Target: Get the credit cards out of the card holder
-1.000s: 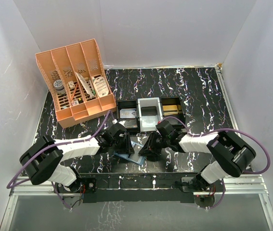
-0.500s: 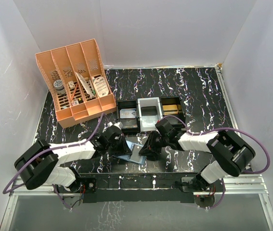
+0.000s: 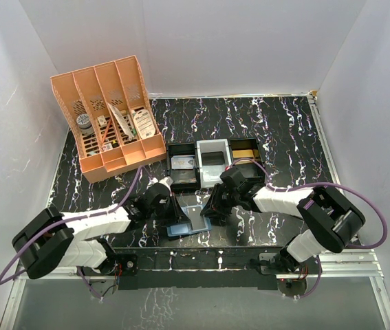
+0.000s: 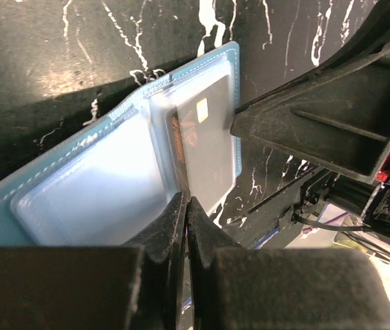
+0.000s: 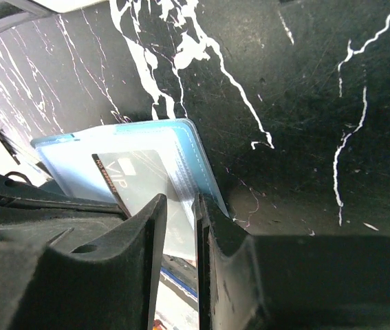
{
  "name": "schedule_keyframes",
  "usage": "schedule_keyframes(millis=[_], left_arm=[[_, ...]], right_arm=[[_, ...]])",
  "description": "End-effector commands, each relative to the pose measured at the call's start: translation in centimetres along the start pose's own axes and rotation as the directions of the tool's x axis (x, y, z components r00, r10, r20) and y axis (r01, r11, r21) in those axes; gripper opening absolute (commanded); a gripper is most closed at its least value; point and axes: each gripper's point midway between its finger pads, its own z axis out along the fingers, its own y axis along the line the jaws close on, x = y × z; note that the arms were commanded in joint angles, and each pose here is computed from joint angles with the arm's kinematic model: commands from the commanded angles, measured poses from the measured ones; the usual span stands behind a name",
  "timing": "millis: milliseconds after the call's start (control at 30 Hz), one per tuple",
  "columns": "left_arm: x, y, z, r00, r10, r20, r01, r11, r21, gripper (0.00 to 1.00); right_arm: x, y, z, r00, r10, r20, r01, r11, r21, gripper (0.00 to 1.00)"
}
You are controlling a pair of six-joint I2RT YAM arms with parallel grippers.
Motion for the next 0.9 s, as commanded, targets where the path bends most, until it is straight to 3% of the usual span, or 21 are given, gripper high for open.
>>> schedule_keyframes(millis=[0, 100, 267, 467, 667, 867], left_arm=[[-1.1, -0.7, -0.9, 0.999, 0.03, 0.041, -0.029, 0.999, -0.027, 0.0], [-1.5, -0.1, -1.2, 0.996, 0.081, 0.038, -0.077, 0.993, -0.091, 0.0], [-2.2, -0.6, -1.8, 0.989, 0.142, 0.04, -0.136, 0.984, -0.117, 0.18], [-2.1, -0.1, -1.7, 0.987, 0.161, 0.028, -0.156, 0.979, -0.134, 0.31], [-1.7, 0.9, -1.5, 0.986, 0.165, 0.019, -0.16, 0.974, -0.16, 0.31], [-1.7, 2.1, -1.9, 0.982, 0.191, 0.012, -0.184, 0.961, -0.208, 0.27]], right_arm=[[-0.9, -2.1, 0.4, 0.998, -0.027, 0.052, 0.022, 0.995, 0.098, 0.22], [-1.1, -2.0, 0.3, 0.997, -0.032, 0.065, 0.026, 0.995, 0.097, 0.23], [-1.8, -0.7, -0.4, 0.994, -0.064, 0.084, 0.057, 0.995, 0.08, 0.23], [-3.0, 2.0, -2.4, 0.982, -0.124, 0.145, 0.121, 0.992, 0.03, 0.24], [-2.2, 5.0, -2.9, 0.982, -0.154, 0.11, 0.164, 0.983, -0.083, 0.24], [-1.0, 3.9, -1.2, 0.991, -0.127, 0.048, 0.13, 0.99, -0.05, 0.23]])
